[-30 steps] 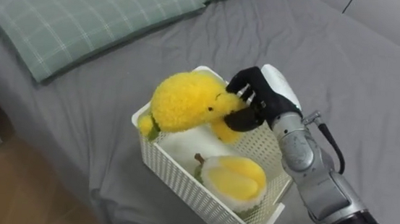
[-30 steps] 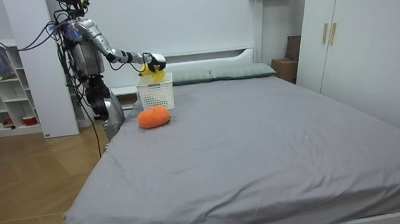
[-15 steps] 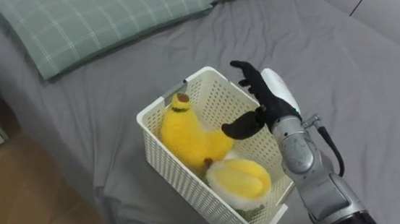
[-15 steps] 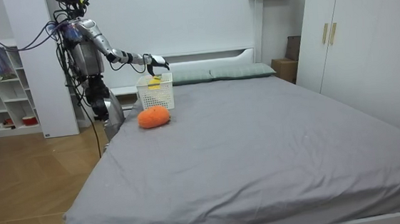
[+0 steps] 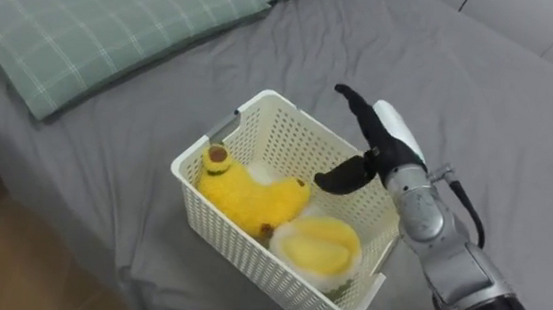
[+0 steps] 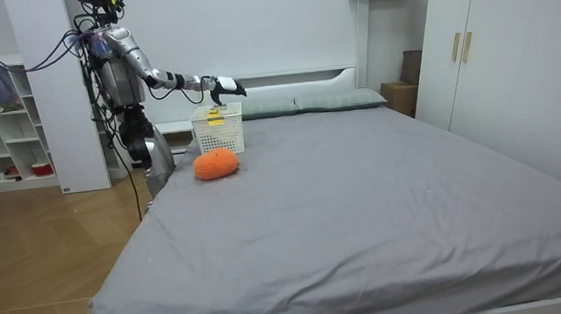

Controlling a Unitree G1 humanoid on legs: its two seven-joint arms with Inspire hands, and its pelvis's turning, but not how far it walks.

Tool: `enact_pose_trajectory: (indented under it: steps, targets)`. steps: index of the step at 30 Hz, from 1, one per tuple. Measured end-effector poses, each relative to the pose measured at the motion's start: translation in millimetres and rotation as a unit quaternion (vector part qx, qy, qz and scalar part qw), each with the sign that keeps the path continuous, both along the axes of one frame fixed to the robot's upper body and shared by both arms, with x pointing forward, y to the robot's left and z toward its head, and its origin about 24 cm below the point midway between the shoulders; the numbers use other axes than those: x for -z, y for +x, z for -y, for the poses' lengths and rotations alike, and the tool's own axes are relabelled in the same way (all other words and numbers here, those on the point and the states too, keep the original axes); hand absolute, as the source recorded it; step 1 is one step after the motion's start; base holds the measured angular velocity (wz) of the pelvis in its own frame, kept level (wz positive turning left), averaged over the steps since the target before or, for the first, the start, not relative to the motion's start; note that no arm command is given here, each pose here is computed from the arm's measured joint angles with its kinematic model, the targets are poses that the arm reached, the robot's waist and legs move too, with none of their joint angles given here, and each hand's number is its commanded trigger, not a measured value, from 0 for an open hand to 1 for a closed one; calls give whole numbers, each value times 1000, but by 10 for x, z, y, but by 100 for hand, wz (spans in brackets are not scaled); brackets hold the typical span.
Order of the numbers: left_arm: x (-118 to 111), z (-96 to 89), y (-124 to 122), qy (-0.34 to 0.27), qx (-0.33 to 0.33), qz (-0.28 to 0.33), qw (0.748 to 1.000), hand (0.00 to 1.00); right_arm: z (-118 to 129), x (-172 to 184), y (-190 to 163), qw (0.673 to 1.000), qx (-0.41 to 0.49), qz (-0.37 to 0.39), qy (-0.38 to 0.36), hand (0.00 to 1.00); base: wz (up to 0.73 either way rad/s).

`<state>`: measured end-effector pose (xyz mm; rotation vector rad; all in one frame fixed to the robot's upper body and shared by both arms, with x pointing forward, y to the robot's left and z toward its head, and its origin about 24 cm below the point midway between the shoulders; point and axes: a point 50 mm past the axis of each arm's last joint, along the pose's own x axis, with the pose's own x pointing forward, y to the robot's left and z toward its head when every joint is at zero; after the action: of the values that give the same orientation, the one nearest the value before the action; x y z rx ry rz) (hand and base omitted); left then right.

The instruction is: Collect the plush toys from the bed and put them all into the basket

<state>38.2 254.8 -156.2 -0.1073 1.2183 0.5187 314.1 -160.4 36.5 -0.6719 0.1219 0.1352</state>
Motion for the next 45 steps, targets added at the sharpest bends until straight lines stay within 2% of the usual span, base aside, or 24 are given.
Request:
enact_pose_trajectory:
  steps: [2, 7, 14, 16, 25, 30, 39, 40, 42, 43, 45]
  targets:
    - [1, -5, -22, -1, -7, -1, 1000, 0, 153, 10, -34, 998, 39, 6, 44, 0, -13]
    - [3, -6, -74, -6, -22, -1, 1000, 0, 416, 193, -226, 993, 98, -9, 60, 0, -25]
    - [-7, -64, -160, 0, -44, 0, 999, 0, 847, 770, -803, 970, 201, -115, 74, 0, -23]
    - [-7, -66, -173, 0, -46, -1, 999, 0, 893, 863, -897, 965, 211, -137, 70, 0, -21]
    - [-17, -42, -74, 4, -28, 11, 1000, 0, 920, 1059, -1109, 957, 208, -191, 66, 0, -8]
    - [0, 33, -11, -3, -9, 11, 1000, 0, 835, 1276, -1325, 951, 175, -255, 21, 0, -1]
    - [40, 134, -90, -14, -4, -5, 1000, 0, 781, 1464, -1414, 941, 148, -301, -36, 0, 2]
    - [43, 141, -91, -15, -4, -5, 1000, 0, 789, 1475, -1421, 940, 149, -303, -39, 5, 4]
    - [47, 159, -95, -17, 2, -7, 1000, 0, 804, 1500, -1429, 937, 154, -309, -45, 55, 11]
    - [50, 161, -114, -17, 1, -10, 1000, 0, 808, 1515, -1427, 936, 157, -312, -51, 96, 16]
    - [57, 160, -138, -17, 0, -16, 1000, 0, 820, 1547, -1439, 932, 164, -316, -67, 100, 10]
